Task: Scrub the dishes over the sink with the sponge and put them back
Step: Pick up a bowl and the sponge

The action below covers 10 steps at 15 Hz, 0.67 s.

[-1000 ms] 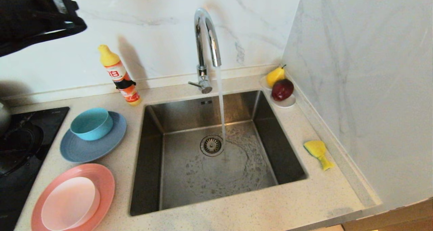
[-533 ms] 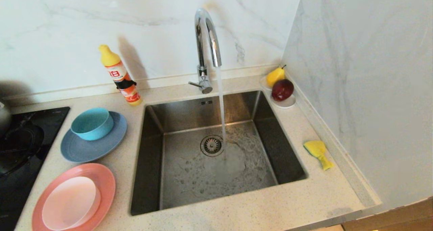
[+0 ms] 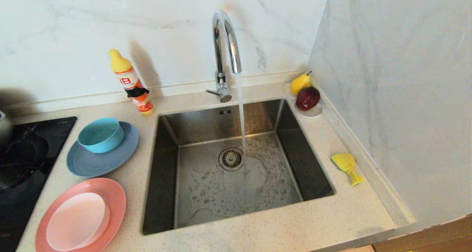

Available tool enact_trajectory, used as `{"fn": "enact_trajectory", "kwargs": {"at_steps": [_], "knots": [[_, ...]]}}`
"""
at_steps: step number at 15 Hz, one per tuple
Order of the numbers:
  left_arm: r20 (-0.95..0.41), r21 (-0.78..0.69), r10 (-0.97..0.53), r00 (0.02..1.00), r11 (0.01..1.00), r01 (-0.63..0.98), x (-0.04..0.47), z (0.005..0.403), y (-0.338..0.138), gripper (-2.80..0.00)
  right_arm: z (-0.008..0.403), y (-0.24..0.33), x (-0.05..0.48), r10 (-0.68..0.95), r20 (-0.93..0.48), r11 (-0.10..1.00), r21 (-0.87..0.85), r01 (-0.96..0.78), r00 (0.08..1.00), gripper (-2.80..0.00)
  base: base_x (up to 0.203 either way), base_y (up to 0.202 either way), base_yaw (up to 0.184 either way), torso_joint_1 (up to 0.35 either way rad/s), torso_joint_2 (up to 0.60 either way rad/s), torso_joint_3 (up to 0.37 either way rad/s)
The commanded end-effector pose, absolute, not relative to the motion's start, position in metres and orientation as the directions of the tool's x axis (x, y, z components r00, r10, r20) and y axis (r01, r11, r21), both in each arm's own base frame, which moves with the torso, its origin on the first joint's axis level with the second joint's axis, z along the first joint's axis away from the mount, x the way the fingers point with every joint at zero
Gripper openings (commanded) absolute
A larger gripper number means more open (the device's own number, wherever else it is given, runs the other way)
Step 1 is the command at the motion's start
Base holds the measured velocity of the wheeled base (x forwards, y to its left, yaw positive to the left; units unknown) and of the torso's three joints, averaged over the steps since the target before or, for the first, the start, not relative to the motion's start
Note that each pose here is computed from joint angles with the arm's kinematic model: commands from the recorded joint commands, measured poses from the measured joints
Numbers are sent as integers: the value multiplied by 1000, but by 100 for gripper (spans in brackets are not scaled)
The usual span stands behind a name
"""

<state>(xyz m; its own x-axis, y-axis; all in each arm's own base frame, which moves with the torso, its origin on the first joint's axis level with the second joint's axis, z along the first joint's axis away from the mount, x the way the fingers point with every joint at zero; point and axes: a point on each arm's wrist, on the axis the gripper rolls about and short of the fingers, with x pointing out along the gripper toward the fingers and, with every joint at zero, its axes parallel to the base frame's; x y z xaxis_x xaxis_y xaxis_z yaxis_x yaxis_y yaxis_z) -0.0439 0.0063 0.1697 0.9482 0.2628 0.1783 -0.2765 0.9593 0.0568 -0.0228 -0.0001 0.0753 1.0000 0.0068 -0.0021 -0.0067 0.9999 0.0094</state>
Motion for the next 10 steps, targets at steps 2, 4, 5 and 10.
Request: {"fn": "enact_trajectory", "kwargs": {"at_steps": [2,4,5,10], "knots": [[96,89,186,978,977,-195,-31,101,4,-280,75,0,-23,8,0,1000,9,-8,1000,-280,0,0,0,0,0,0],[56,99,31,998,994,-36,-23,81,0,-280,75,0,-23,8,0,1000,9,-8,1000,-280,0,0,0,0,0,0],[24,88,-18,1000,996,16,-22,75,-1,-280,75,0,-23,8,0,1000,9,-8,1000,-280,0,0,0,0,0,0],[-2,57,-18,1000,998,18,-22,73,-1,-280,75,0,-23,8,0,1000,9,-8,1000,-280,0,0,0,0,0,0]]}}
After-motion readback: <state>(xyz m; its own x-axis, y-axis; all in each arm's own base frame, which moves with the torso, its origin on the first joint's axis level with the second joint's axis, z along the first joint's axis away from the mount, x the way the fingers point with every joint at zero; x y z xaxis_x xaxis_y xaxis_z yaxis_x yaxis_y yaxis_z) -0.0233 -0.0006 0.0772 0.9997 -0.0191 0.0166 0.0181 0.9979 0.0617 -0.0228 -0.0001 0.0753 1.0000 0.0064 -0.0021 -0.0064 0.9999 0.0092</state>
